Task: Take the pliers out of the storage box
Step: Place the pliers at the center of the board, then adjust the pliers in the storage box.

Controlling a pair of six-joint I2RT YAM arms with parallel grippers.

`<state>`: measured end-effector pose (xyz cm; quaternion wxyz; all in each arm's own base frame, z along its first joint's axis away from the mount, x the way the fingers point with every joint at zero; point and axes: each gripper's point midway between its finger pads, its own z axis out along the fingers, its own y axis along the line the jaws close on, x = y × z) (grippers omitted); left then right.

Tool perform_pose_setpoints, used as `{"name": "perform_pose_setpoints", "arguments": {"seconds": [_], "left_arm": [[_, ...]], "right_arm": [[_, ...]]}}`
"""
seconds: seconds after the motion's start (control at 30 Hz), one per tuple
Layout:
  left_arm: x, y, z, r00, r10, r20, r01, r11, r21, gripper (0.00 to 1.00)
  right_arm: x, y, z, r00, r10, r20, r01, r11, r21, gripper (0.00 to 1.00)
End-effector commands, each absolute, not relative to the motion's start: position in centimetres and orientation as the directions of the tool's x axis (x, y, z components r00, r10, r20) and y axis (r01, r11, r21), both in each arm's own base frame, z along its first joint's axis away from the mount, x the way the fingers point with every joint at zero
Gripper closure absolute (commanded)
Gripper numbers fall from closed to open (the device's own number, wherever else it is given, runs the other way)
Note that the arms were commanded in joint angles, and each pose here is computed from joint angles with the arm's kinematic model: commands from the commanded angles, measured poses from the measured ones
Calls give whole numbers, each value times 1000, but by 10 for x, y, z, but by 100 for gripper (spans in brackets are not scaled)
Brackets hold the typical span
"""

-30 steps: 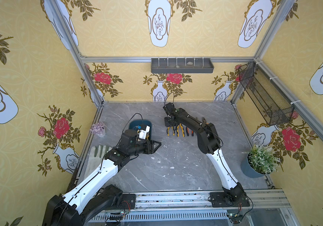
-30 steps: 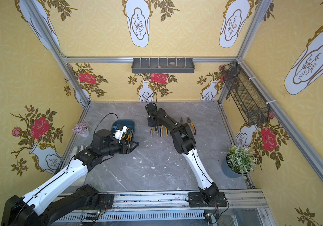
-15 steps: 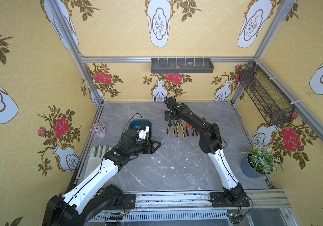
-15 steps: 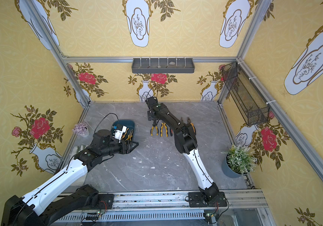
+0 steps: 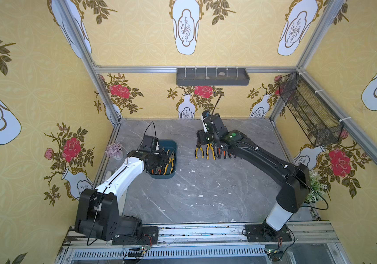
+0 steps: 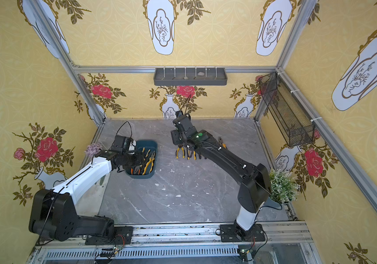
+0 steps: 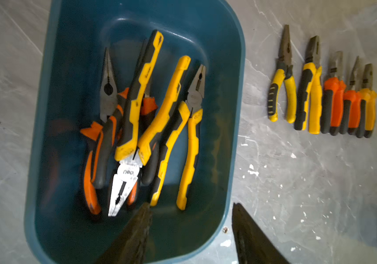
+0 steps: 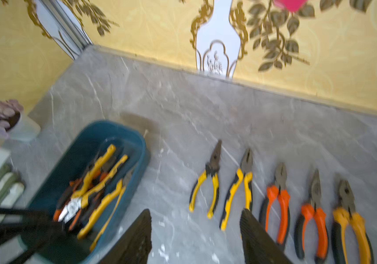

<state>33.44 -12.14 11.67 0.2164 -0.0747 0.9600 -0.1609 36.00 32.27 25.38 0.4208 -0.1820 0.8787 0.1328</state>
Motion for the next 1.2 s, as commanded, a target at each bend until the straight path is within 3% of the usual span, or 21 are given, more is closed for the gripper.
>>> {"name": "perform_pose_setpoints", "arguments": {"seconds": [0.0, 0.27, 0.5, 0.9, 1.0, 1.17], "left_arm": [[346, -105, 104, -910, -174, -376, -95, 971, -220, 42], [378, -98, 70, -943, -111, -315, -85, 992, -95, 40], [389, -105, 43, -962, -41, -269, -22, 997, -73, 27], [409, -95, 29, -962, 107, -249, 61, 980, 187, 30], [411, -96, 26, -961, 128, -246, 75, 973, 217, 40], [410, -95, 25, -963, 121, -241, 68, 973, 220, 71]], "right_arm": [[335, 310, 255, -616, -106, -780, -387, 904, 183, 38], [290, 261, 234, -679, -85, -729, -335, 920, 204, 38], [277, 239, 219, -700, -76, -710, -306, 930, 202, 38], [271, 228, 204, -725, -74, -685, -300, 929, 217, 38], [272, 227, 205, -724, -69, -687, -295, 930, 218, 38], [273, 227, 205, -725, -70, -686, -296, 930, 219, 38]]}}
